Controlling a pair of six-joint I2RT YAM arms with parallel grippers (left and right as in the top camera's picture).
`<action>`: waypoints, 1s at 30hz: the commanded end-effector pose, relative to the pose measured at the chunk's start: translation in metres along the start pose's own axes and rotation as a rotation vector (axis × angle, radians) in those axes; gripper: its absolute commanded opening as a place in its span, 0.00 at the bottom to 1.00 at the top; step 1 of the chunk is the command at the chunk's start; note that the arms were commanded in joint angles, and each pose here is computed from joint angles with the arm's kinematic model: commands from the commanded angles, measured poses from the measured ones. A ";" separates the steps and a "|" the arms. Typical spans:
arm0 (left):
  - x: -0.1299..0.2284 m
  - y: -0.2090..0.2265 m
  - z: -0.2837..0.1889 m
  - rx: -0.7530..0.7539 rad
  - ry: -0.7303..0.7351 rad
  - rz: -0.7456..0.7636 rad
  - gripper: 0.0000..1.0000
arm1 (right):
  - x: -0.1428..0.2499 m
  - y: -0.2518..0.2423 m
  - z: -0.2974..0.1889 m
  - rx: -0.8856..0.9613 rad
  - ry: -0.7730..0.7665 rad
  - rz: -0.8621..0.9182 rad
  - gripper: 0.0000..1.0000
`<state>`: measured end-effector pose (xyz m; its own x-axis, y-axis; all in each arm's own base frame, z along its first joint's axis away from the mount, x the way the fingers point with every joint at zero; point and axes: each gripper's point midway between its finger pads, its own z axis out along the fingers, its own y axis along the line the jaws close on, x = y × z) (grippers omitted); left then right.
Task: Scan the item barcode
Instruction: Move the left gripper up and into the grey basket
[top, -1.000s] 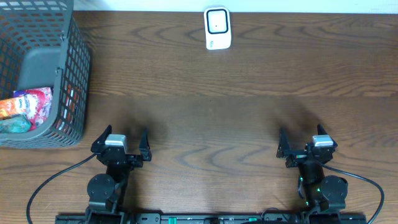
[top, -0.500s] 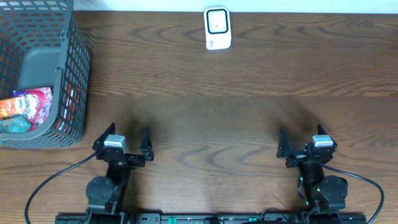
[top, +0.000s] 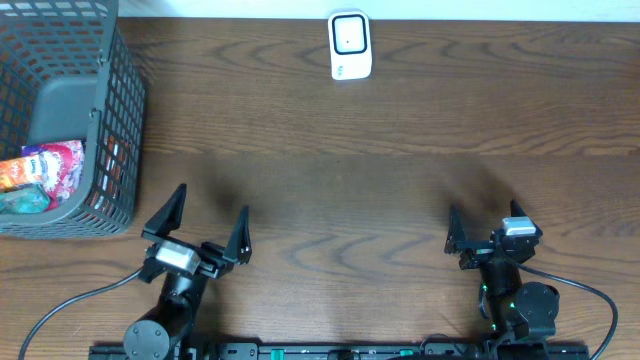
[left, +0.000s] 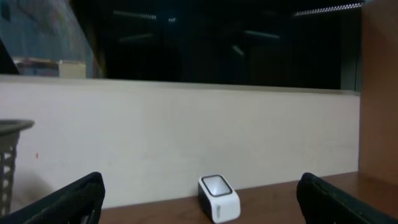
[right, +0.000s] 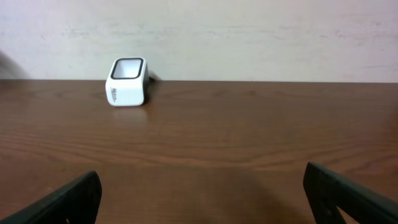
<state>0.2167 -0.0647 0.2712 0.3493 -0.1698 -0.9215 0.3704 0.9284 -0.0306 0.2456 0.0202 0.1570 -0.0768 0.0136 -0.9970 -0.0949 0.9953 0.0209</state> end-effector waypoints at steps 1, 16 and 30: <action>-0.013 -0.005 0.001 0.021 -0.034 0.064 0.98 | 0.000 -0.004 0.000 0.017 -0.001 0.004 0.99; -0.034 -0.028 0.066 0.218 0.345 0.067 0.98 | 0.000 -0.004 0.000 0.017 -0.001 0.004 0.99; -0.057 0.039 0.130 -0.129 0.417 -0.065 0.98 | 0.000 -0.004 0.000 0.017 -0.001 0.004 0.99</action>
<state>0.3077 -0.0880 0.3287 -0.0950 -0.0535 -0.9940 0.4057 0.9098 -0.0877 0.2456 0.0202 0.1570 -0.0769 0.0140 -0.9969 -0.0949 0.9953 0.0213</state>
